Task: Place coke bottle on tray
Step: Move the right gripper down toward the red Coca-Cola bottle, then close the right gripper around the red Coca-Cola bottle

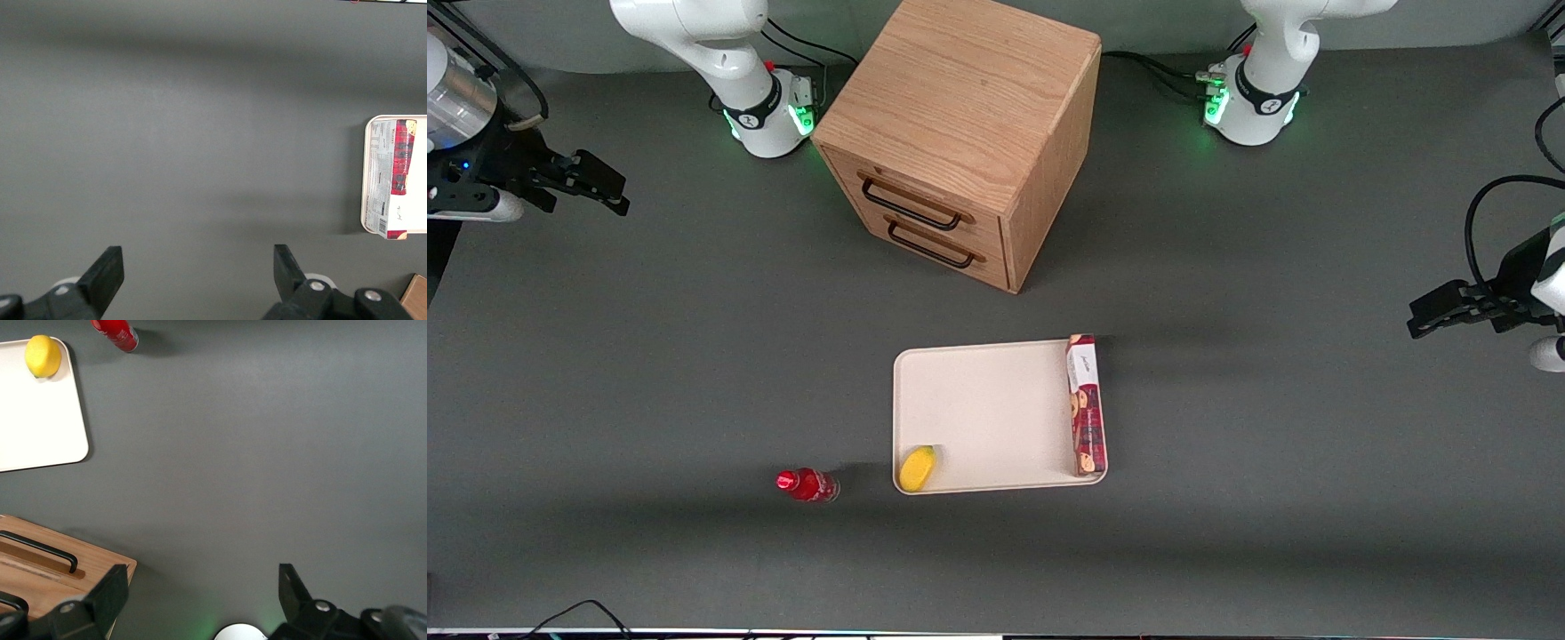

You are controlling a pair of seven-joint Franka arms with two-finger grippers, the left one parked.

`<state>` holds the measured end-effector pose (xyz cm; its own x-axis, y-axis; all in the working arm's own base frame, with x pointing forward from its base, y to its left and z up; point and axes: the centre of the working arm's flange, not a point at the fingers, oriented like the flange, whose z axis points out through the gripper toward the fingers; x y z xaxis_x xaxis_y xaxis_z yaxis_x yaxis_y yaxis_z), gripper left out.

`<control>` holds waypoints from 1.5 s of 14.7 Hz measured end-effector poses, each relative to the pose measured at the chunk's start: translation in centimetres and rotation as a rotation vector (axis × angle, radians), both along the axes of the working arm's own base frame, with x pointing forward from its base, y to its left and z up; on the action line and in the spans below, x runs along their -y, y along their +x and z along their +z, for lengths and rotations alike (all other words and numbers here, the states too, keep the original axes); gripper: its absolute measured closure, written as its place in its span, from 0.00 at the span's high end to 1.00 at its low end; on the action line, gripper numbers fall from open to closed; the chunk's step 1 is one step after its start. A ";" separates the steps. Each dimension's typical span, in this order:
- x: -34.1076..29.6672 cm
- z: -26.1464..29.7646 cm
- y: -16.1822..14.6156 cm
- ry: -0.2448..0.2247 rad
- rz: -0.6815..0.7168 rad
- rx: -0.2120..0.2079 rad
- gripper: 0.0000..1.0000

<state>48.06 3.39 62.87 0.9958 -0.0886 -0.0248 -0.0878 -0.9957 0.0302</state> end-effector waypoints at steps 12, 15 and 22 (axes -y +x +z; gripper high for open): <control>-9.7 -0.4 10.1 0.063 0.174 0.037 1.00; -11.6 -8.6 17.7 0.091 0.200 0.030 1.00; -12.7 -25.2 25.6 0.008 0.234 0.106 1.00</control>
